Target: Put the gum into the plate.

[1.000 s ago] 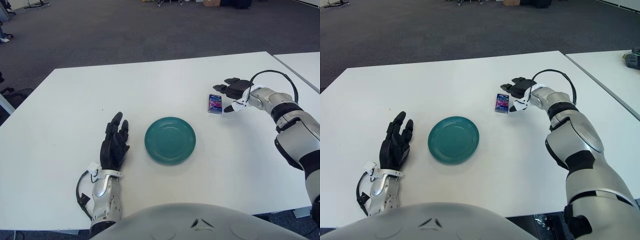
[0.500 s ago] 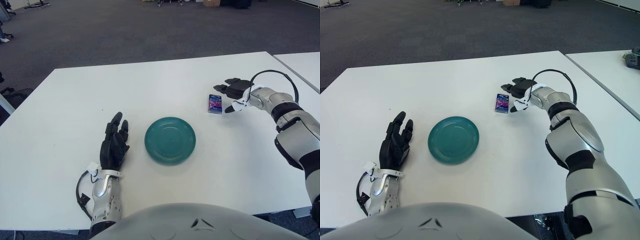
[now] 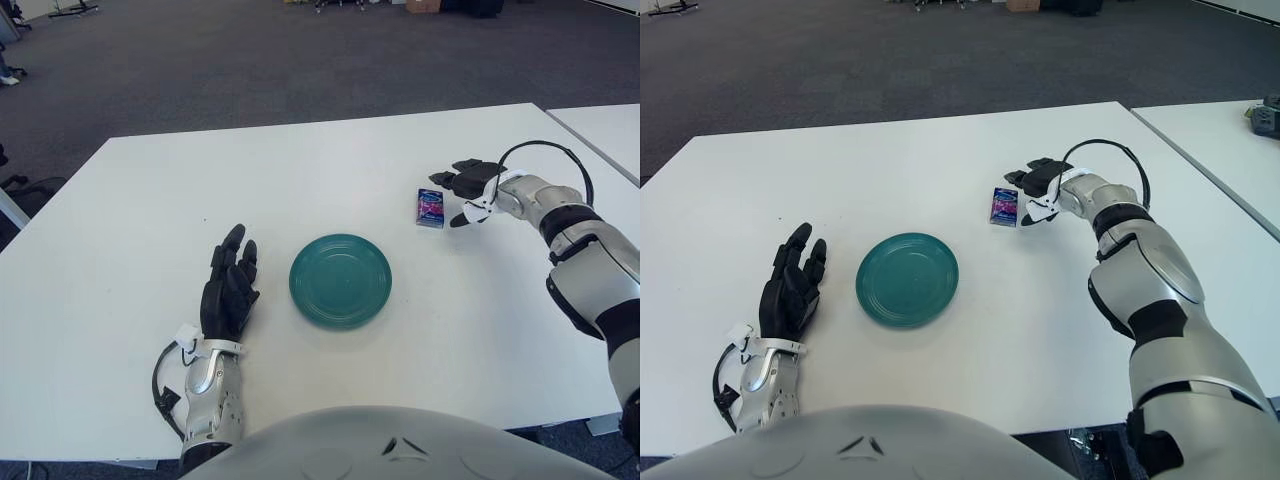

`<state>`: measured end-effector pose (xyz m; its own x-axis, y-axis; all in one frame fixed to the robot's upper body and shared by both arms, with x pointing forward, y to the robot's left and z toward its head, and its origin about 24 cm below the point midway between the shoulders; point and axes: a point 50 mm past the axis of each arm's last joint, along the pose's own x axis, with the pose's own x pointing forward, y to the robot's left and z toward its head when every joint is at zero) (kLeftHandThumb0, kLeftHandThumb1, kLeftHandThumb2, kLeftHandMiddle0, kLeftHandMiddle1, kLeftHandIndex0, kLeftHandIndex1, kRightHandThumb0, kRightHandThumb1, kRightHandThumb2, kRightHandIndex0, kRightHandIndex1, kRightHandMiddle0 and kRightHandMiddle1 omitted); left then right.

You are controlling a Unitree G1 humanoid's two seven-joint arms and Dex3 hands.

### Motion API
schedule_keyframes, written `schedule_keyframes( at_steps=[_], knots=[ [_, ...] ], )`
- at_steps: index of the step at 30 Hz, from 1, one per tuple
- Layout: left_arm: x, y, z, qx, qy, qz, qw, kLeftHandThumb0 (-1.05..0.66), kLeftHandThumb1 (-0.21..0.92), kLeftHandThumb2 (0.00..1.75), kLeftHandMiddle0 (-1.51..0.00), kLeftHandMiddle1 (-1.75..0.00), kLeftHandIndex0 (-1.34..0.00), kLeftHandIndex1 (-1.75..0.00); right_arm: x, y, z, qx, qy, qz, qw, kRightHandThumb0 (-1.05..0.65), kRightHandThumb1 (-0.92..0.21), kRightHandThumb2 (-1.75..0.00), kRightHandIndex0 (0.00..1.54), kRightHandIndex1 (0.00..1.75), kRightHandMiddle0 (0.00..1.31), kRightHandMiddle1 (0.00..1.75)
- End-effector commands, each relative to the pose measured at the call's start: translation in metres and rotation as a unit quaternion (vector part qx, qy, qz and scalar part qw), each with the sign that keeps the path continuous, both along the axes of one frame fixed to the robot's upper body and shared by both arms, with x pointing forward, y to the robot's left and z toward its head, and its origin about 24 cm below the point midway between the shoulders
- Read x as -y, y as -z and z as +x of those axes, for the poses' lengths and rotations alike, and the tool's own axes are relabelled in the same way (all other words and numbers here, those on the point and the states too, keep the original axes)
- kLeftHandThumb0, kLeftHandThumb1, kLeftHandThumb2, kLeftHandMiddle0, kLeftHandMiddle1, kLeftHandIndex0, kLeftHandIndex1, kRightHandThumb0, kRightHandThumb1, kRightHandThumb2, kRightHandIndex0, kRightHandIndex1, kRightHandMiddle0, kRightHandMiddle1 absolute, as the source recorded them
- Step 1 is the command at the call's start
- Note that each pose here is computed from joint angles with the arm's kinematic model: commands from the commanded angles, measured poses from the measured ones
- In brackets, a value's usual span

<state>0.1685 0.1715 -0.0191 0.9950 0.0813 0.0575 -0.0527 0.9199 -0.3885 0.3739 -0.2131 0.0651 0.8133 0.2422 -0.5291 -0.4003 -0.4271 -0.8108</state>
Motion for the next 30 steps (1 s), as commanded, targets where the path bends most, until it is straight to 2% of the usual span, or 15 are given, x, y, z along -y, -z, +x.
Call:
schedule_keyframes(
  at_steps=[1,14,30],
  knots=[
    [0.01,0.018,-0.015,-0.042,-0.019,-0.034,0.998,-1.0,0.92,0.79,-0.19,0.0,0.0,-0.52,-0.008,-0.001,0.003,0.0,0.008,0.007,1.0,-1.05,-0.92,-0.6,0.0,0.0,0.0,0.0],
    [0.011,0.019,-0.016,-0.043,-0.018,-0.033,0.998,-1.01,0.92,0.79,-0.18,0.0,0.0,-0.49,-0.012,0.008,0.004,-0.014,0.047,0.002,0.999,-1.05,-0.92,-0.63,0.0,0.0,0.0,0.0],
    [0.014,0.019,-0.015,-0.042,-0.01,-0.039,0.998,-1.0,0.92,0.79,-0.18,0.0,0.0,-0.49,-0.024,0.015,0.004,-0.025,0.089,0.038,0.995,-1.05,-0.92,-0.65,0.0,0.0,0.0,0.0]
  ],
)
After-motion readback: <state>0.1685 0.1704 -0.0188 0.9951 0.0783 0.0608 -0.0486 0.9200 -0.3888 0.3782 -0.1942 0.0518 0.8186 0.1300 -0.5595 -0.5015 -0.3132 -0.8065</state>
